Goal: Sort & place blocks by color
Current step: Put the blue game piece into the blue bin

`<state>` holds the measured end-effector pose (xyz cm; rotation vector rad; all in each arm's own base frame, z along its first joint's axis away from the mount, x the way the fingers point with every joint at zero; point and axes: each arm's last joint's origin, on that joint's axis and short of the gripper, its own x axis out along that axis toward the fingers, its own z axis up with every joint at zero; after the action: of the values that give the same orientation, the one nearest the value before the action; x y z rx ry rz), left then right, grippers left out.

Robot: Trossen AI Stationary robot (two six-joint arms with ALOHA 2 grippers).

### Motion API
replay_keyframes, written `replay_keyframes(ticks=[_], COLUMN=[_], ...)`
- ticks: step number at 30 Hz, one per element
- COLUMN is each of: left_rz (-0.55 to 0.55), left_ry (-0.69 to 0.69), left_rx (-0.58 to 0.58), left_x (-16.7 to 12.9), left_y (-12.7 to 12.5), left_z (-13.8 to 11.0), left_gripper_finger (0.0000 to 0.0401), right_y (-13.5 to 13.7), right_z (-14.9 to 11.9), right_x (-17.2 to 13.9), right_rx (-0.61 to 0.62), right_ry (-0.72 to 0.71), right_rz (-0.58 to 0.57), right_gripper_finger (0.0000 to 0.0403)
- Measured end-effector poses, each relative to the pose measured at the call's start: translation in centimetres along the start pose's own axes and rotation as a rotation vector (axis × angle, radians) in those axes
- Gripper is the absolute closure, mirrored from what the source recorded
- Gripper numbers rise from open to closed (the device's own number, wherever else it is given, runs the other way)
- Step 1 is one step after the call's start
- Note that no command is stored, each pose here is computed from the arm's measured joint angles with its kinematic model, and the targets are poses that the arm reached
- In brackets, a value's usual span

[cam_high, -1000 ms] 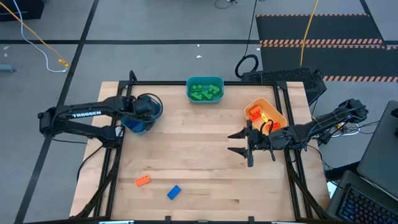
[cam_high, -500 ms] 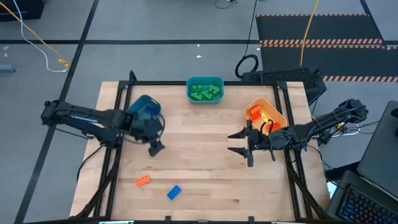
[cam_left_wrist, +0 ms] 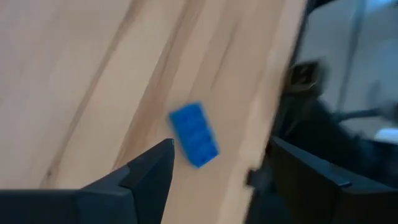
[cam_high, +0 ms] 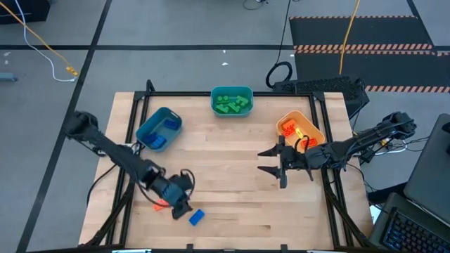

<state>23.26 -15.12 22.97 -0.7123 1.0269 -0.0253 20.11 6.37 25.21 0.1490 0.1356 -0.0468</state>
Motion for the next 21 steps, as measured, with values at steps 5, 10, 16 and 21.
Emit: replay_keyframes(ticks=[5,10,16,21], left_rz=[0.097,0.139,0.243,0.349], left_ry=[0.089,0.126,0.106,0.09], left_rx=[0.008,0.036,0.059,0.061], left_x=[3.4,5.6,7.0,7.9], left_y=[-0.3,-1.5,-2.6,-2.5], left_z=[-1.8,-2.3,-1.7,-1.6], left_gripper_finger=[0.0156,0.0158,0.0158,0.0158], right_y=[0.1,0.1,0.2,0.2], right_z=[0.5,0.3,-0.6,-1.4], right_x=[0.0,0.2,1.1,1.8], right_rx=[0.006,0.039,0.13,0.222], right_ry=[-0.045,-0.038,-0.015,-0.005], right_rz=[0.009,0.006,-0.073,-0.115], right_gripper_finger=[0.0183,0.0183,0.0183,0.0183])
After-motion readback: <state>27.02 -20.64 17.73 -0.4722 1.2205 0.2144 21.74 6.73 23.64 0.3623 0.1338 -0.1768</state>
